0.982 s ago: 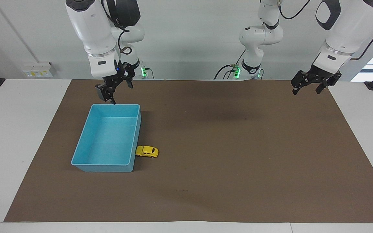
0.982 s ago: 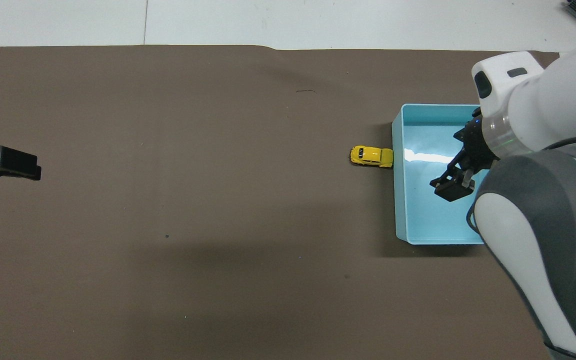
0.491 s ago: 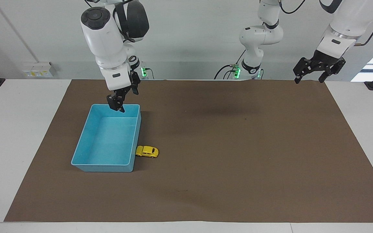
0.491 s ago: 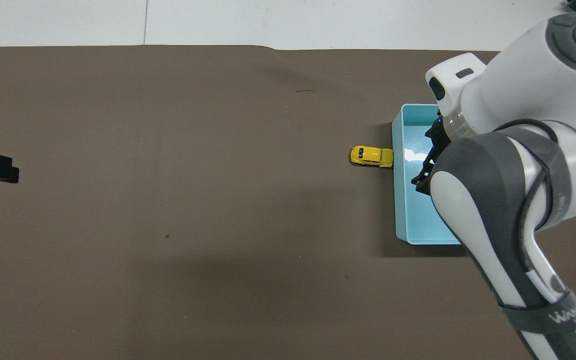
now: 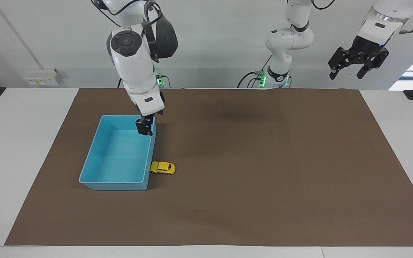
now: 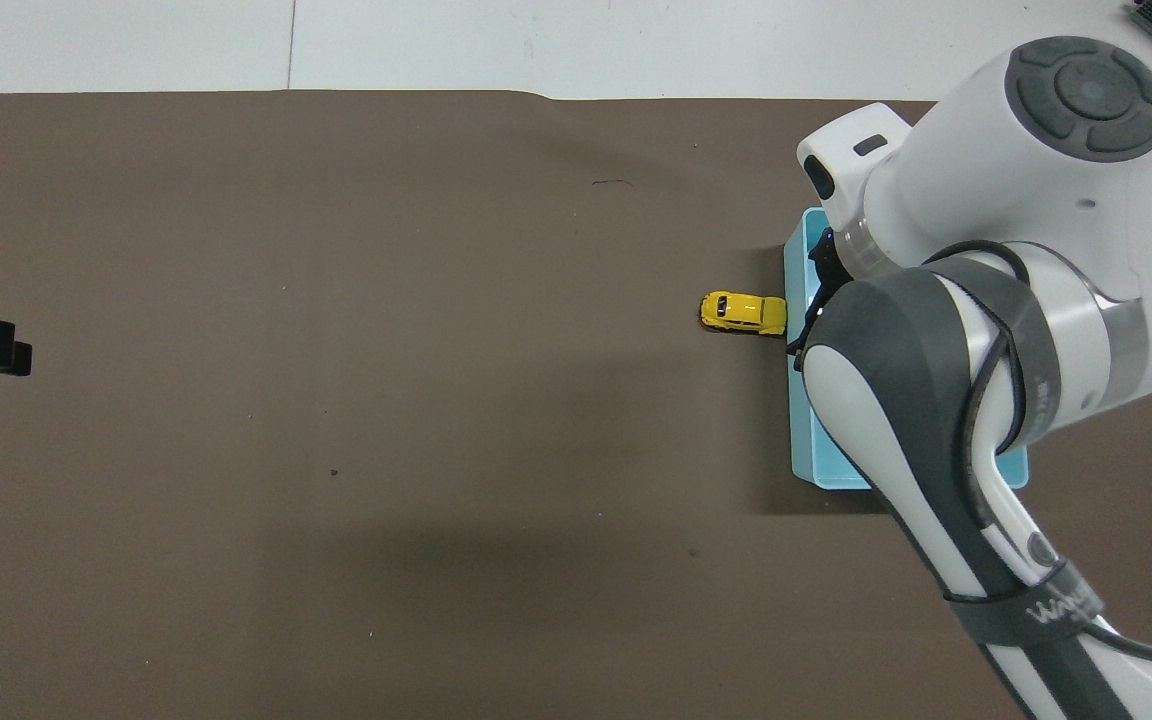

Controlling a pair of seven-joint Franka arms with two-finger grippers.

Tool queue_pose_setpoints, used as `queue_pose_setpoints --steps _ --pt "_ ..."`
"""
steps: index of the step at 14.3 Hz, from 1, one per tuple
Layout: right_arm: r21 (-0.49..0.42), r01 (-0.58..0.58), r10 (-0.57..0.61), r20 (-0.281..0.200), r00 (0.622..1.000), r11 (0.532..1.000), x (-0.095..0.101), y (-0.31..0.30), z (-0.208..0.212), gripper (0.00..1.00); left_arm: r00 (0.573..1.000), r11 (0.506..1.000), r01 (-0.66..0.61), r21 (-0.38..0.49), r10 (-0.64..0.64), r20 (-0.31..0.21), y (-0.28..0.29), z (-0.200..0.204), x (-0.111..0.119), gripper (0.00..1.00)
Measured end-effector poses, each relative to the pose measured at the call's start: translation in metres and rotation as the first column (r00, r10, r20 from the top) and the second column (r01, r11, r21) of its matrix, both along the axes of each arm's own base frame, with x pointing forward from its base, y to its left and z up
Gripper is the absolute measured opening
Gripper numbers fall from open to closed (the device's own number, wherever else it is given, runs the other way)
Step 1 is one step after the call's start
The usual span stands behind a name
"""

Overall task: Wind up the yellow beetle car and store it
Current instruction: 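Lower the right gripper down beside the yellow car, then close the right gripper on the yellow car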

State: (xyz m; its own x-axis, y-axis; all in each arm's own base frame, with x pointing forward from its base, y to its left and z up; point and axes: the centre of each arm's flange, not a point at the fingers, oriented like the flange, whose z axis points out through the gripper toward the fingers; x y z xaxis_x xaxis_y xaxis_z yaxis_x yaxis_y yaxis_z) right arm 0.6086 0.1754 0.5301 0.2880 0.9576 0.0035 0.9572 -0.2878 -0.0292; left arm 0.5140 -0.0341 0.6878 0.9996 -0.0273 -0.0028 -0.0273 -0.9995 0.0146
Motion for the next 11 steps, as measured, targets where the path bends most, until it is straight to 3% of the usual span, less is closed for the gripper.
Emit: queue_pose_setpoints --steps 4,11 --pt "0.003 -0.067 0.067 -0.005 0.998 0.998 0.013 -0.003 -0.024 1.0 0.999 1.0 0.007 0.004 -0.007 -0.038 0.0 -0.021 -0.005 1.0" --pt "0.007 -0.14 0.14 -0.018 0.99 0.99 0.027 0.005 -0.071 1.0 0.999 0.999 0.04 0.004 -0.04 -0.034 0.004 -0.025 -0.013 1.0"
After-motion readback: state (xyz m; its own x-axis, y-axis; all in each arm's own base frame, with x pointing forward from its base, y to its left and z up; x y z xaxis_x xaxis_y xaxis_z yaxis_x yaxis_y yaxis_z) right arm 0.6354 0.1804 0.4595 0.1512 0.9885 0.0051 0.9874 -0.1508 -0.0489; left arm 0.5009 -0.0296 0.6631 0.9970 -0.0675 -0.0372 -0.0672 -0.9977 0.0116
